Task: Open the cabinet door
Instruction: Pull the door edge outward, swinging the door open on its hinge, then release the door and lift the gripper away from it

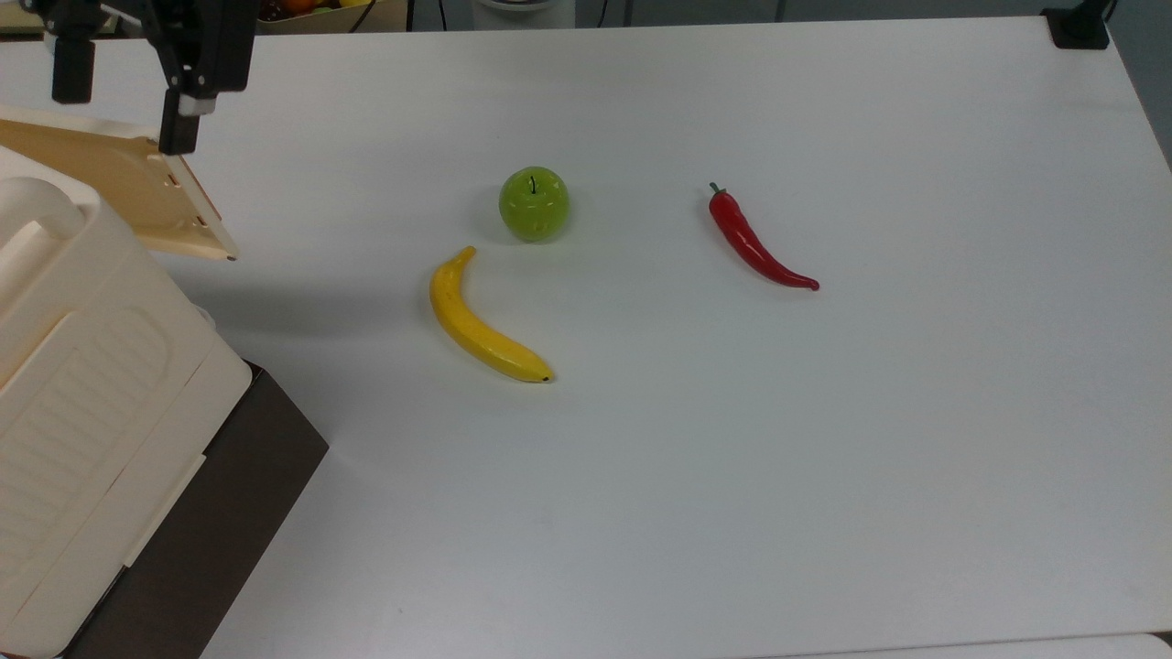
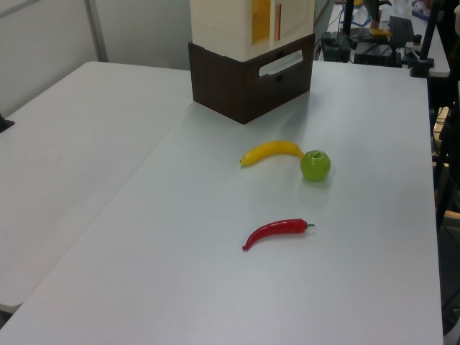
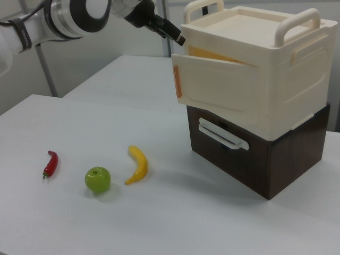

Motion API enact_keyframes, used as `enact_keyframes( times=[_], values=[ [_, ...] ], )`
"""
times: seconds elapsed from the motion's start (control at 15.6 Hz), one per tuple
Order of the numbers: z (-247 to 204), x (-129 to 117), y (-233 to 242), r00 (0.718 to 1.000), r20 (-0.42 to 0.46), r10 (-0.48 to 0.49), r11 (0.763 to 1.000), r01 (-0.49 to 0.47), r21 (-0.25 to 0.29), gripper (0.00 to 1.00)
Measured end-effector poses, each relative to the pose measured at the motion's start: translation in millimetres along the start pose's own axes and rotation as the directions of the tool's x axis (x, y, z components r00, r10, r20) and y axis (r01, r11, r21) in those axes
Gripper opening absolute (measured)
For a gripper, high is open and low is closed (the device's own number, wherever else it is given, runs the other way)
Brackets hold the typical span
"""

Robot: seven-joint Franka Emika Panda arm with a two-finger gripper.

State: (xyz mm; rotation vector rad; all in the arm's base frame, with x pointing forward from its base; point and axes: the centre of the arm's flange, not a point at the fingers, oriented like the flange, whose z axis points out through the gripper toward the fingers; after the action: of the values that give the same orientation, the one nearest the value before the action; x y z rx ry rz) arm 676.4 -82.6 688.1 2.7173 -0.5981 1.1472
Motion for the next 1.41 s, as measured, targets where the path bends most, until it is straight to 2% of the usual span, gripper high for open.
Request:
enact_keyframes(
  times=[0.26, 0.45, 0.58, 0.71, 1.03, 1.22, 1.41],
  values=[
    [21.8, -5.9, -3.5, 1.000, 0.006, -0.006, 1.000, 0.006, 0.002, 0.88],
    [26.3, -6.7, -0.1, 1.000, 0.013, -0.004, 1.000, 0.004, -0.005, 0.91],
    [27.2, -8.9, 6.8, 0.999, 0.051, -0.009, 1.000, 0.011, -0.028, 0.92],
    [21.6, -12.7, 13.3, 0.992, 0.115, -0.053, 0.997, 0.059, -0.053, 0.94],
    [-14.1, -18.3, 36.1, 0.949, 0.268, -0.167, 0.978, 0.193, -0.073, 0.96],
    [-19.9, -23.1, 39.6, 0.929, 0.320, -0.187, 0.975, 0.214, -0.051, 0.98],
    [-14.6, -38.4, 24.7, 0.898, 0.390, -0.204, 0.974, 0.226, -0.009, 1.00]
  ],
)
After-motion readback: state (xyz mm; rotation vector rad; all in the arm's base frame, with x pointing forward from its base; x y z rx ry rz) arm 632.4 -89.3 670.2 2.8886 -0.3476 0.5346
